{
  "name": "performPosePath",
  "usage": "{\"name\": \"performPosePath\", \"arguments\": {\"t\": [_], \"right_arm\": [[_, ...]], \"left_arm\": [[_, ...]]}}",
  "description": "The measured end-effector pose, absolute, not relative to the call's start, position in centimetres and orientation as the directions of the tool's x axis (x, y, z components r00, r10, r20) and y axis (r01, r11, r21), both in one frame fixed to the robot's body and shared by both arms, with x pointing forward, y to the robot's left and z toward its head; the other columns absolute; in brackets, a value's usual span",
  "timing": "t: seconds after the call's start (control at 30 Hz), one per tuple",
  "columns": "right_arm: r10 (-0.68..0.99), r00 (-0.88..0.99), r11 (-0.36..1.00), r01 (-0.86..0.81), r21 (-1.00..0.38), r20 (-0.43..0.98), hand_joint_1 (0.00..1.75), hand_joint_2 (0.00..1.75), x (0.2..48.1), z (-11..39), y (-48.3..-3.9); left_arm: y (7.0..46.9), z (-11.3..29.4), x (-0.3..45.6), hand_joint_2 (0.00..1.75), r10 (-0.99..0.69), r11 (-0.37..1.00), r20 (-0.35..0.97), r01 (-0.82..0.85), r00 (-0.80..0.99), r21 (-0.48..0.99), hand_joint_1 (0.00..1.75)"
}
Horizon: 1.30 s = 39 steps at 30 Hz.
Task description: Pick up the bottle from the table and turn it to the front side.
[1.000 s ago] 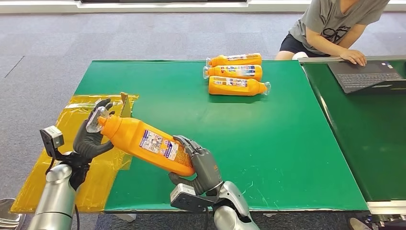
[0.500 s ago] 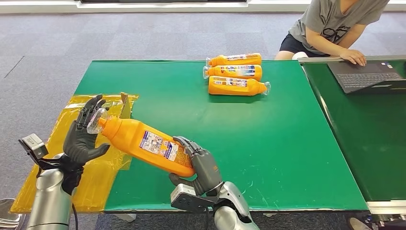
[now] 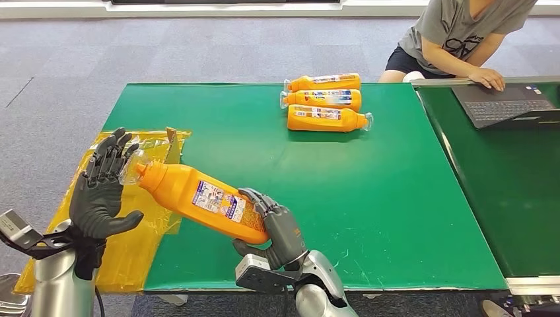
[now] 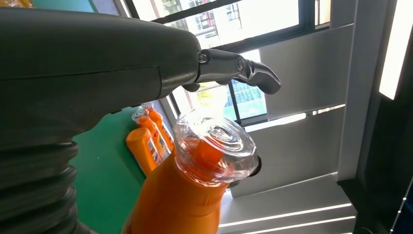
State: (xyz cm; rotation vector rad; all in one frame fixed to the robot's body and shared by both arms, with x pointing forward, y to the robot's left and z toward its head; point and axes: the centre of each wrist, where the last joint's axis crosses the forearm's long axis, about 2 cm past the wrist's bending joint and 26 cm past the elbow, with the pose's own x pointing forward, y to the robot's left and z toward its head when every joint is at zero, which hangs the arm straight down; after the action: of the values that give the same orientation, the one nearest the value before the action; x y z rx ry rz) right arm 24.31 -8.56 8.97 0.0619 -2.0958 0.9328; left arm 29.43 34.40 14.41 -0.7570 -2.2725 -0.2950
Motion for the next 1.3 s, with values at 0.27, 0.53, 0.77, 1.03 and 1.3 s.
{"name": "performPosePath", "arguments": {"t": [0.27,0.53,0.77,1.03,1.3], "right_arm": [[0.264,-0.661,0.725,-0.345,-0.597,0.702,1.75,1.75,24.3,9.0,-8.6],[0.264,-0.661,0.724,-0.345,-0.597,0.703,1.75,1.75,24.3,9.0,-8.6],[0.266,-0.659,0.724,-0.345,-0.597,0.704,1.75,1.75,24.3,8.9,-8.6],[0.279,-0.653,0.725,-0.337,-0.601,0.704,1.75,1.75,24.3,8.8,-8.8],[0.29,-0.64,0.726,-0.337,-0.599,0.711,1.75,1.75,24.2,8.6,-9.1]], "left_arm": [[34.1,15.4,29.0,1.75,0.43,0.802,0.671,0.597,-0.604,0.023,0.0],[34.0,15.5,28.9,1.75,0.425,0.802,0.674,0.597,-0.605,0.03,0.0],[33.4,14.5,28.4,1.75,0.449,0.791,0.685,0.612,-0.574,-0.005,0.0],[31.8,13.2,27.9,1.75,0.468,0.762,0.715,0.648,-0.519,-0.029,0.0],[31.5,12.2,28.2,1.75,0.483,0.757,0.727,0.65,-0.488,-0.067,0.0]]}}
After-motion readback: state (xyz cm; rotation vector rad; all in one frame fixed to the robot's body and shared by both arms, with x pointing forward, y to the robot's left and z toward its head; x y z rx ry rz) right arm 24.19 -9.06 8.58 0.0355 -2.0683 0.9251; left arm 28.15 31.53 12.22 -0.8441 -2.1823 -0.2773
